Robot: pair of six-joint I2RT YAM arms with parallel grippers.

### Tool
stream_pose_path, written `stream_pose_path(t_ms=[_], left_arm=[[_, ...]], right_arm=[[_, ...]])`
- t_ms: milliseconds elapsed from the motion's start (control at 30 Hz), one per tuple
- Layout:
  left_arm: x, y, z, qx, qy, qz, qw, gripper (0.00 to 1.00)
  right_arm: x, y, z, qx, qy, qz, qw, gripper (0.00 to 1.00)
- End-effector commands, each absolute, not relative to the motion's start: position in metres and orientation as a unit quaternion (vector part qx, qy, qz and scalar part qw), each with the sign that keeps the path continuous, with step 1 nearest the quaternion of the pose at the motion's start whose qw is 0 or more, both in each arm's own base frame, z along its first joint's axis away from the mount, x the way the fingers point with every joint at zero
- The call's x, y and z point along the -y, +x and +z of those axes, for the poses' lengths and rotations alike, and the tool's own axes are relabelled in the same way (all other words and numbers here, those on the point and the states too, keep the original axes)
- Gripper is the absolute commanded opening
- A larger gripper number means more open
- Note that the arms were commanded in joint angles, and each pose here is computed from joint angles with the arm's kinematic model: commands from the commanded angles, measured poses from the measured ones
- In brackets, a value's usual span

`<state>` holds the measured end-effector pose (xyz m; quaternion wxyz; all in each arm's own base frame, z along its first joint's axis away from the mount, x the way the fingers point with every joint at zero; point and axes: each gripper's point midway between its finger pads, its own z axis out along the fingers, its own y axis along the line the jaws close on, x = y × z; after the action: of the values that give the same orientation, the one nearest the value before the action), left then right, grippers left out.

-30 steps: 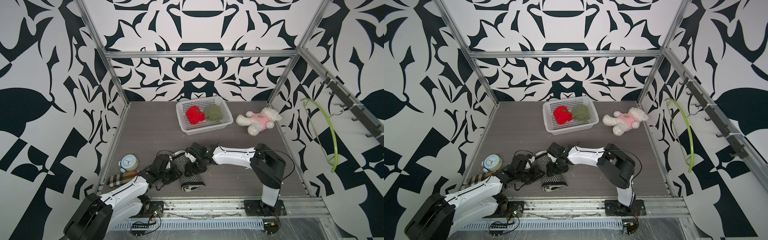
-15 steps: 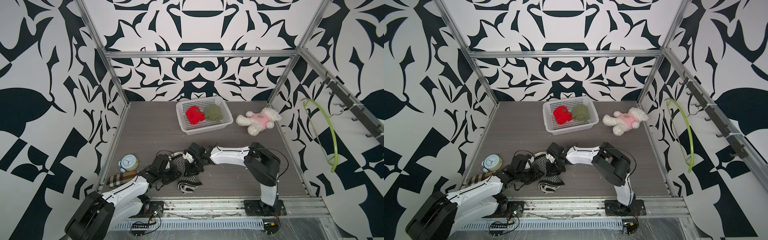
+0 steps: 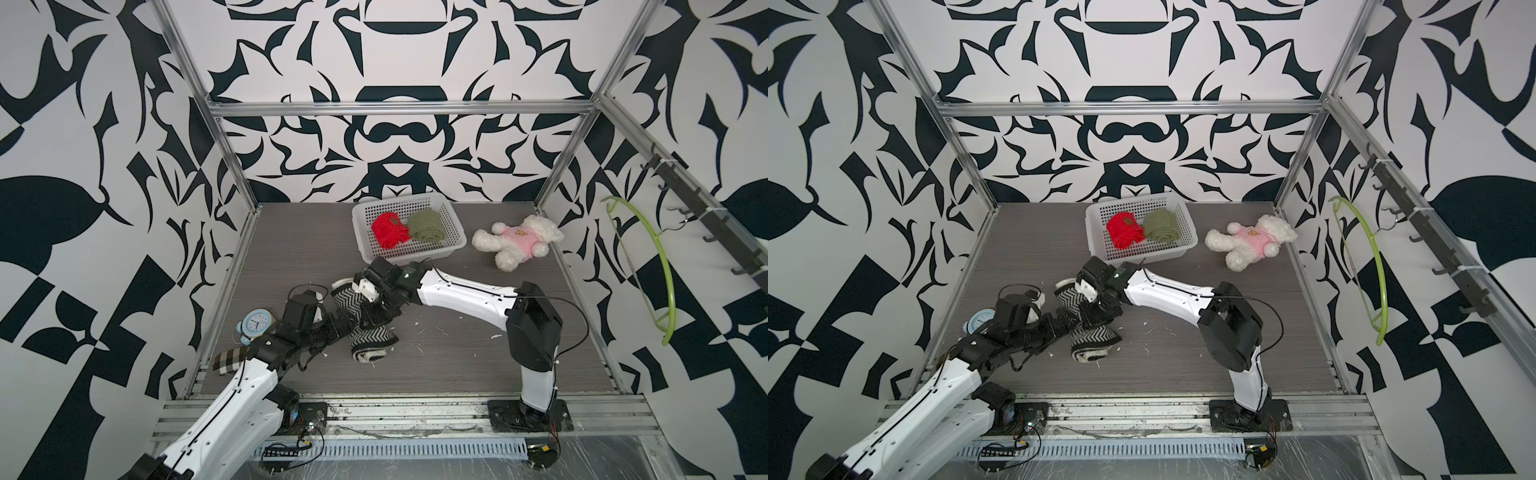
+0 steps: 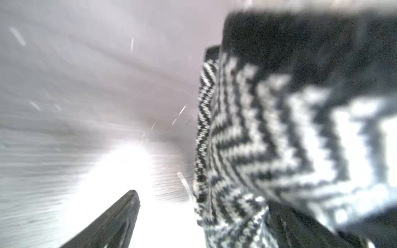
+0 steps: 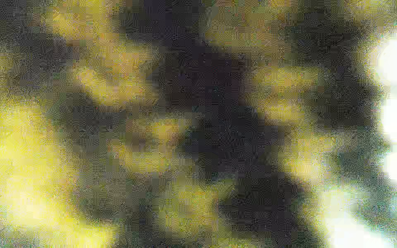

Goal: Roll up the scarf and place it into the basket
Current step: Pick up the scarf at the center of the board.

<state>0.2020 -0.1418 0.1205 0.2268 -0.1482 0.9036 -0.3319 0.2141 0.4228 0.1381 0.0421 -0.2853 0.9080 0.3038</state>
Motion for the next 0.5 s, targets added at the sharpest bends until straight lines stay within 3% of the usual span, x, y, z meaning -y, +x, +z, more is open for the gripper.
stream_pose_path(t_ms=[0, 167, 467], left_arm=[[0.135, 0.197, 0.133, -0.911, -0.128, -0.318, 0.228, 0.99], [0.139, 0.203, 0.131, -0.912, -0.124, -0.321, 0.223, 0.99], [0.139, 0.212, 0.117, -0.918, -0.127, -0.316, 0.205, 0.99]], right_arm=[[-0.426, 0.240, 0.215, -0.867, -0.329, 0.358, 0.113, 0.00], [-0.411, 0.328, 0.261, -0.858, -0.287, 0.375, 0.201, 0.00], [-0.396, 0.469, 0.287, -0.840, -0.208, 0.405, 0.294, 0.00]])
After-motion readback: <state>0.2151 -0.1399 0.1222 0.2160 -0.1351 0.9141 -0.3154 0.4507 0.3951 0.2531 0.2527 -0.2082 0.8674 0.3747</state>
